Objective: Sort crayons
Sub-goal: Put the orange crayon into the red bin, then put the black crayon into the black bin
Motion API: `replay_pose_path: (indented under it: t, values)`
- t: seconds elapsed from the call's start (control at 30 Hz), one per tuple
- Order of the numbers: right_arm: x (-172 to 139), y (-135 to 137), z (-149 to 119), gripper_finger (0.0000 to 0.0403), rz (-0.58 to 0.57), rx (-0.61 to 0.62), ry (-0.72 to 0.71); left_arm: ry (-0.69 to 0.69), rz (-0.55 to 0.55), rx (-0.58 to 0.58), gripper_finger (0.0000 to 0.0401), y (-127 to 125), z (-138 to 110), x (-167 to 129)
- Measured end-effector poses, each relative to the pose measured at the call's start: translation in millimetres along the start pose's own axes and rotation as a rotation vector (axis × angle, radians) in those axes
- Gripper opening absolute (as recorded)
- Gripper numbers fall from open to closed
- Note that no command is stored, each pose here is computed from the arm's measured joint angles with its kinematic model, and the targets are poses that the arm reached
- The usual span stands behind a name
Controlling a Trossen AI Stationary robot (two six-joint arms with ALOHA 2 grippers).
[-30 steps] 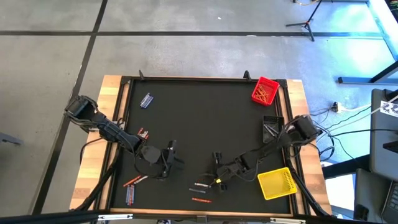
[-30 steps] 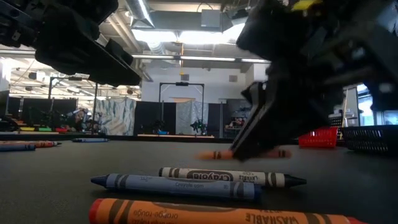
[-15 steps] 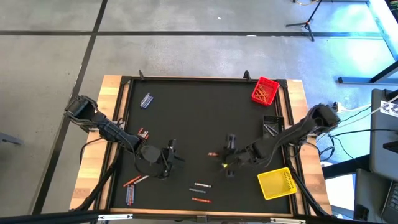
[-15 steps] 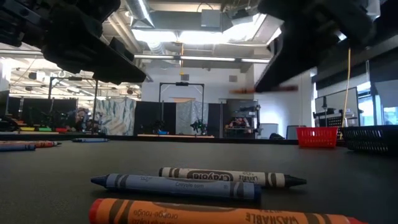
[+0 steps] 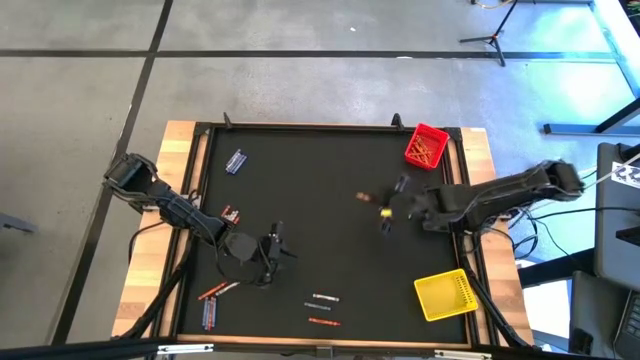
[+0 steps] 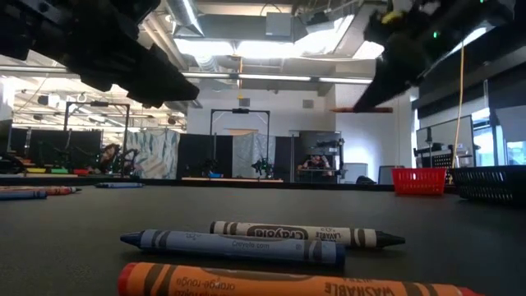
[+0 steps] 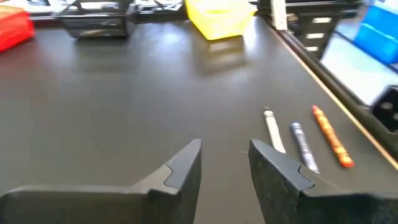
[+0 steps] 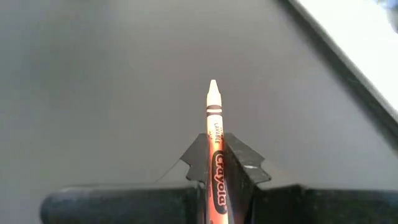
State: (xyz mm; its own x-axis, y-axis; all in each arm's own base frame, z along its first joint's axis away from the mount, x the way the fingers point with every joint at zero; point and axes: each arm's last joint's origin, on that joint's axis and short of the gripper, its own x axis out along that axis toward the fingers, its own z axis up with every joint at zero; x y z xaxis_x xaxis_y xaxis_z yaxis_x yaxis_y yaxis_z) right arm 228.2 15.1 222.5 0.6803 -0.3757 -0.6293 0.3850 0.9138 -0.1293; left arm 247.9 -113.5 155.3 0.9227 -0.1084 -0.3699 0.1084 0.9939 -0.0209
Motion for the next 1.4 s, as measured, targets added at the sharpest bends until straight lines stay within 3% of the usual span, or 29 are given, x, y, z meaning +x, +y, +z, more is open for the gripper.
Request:
replay_pose_path:
  t: [0.37,0.73,1.1,1.3,1.4]
  values:
    - [13,-87,-29,0.003,-0.427,0.243,0.044,-0.007,0.044,0.0,0.0126,1,0,0]
    - [17,-146,-49,0.003,-0.683,0.417,0.136,-0.01,0.044,-0.003,0.0126,1,1,0]
    - [26,-176,-63,0.0038,-0.81,0.515,0.22,-0.014,0.064,-0.004,0.0126,2,1,0]
    - [26,-180,-68,0.0111,-0.802,0.548,0.254,-0.014,0.064,-0.002,0.0126,2,1,0]
    - [22,-179,-61,0.0142,-0.743,0.546,0.258,-0.015,0.063,-0.003,0.0126,2,1,0]
